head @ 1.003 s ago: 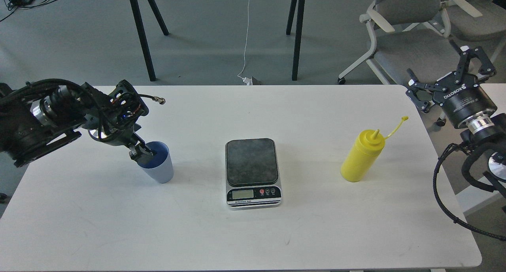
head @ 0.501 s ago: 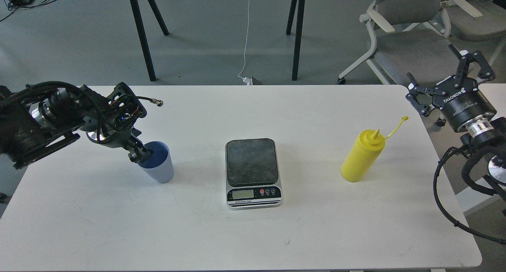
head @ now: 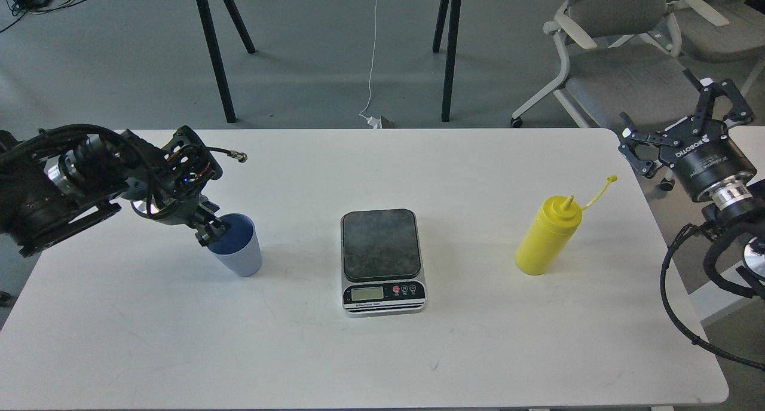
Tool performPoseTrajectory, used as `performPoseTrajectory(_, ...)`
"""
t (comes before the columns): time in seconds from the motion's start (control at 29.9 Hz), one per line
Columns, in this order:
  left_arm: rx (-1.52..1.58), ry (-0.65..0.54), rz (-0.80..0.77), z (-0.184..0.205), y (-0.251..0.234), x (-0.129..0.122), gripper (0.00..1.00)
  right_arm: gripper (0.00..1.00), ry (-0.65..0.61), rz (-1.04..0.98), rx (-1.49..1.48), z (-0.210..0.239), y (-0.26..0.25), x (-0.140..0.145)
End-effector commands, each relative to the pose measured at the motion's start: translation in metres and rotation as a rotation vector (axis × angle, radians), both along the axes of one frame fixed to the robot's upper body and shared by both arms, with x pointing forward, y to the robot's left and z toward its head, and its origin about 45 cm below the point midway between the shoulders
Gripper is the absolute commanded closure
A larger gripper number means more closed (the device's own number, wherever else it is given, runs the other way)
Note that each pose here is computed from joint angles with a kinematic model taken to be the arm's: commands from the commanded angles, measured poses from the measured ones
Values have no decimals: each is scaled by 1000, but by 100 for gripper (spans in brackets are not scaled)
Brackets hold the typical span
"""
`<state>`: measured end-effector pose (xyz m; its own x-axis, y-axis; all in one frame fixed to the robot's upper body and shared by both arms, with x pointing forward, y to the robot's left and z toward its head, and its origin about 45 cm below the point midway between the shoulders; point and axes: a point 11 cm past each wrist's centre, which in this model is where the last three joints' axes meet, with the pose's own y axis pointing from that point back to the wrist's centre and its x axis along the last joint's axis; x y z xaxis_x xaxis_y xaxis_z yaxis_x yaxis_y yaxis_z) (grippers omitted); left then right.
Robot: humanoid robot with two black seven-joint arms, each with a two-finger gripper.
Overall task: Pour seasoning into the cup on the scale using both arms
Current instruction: 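Lower the left gripper onto the blue cup and grasp it, then carry the blue cup with the left gripper onto the scale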
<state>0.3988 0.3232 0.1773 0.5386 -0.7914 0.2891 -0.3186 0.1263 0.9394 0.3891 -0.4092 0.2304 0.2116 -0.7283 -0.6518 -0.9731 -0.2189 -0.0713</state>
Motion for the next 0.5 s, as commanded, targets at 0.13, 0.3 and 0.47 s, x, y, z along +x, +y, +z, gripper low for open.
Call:
performPoseTrajectory(0.13,-6,2,-1,0,-2,0,78,1,0,-5,-6,1,-3,0)
performPoseTrajectory(0.3,-45,12,22,-1,-6,-1,94,1,-2,-9,-5,1,-4,-1)
performPoseTrajectory(0.47,-58,8,31,3,-6,1,97,1,2,-9,-4,0,-4,-2)
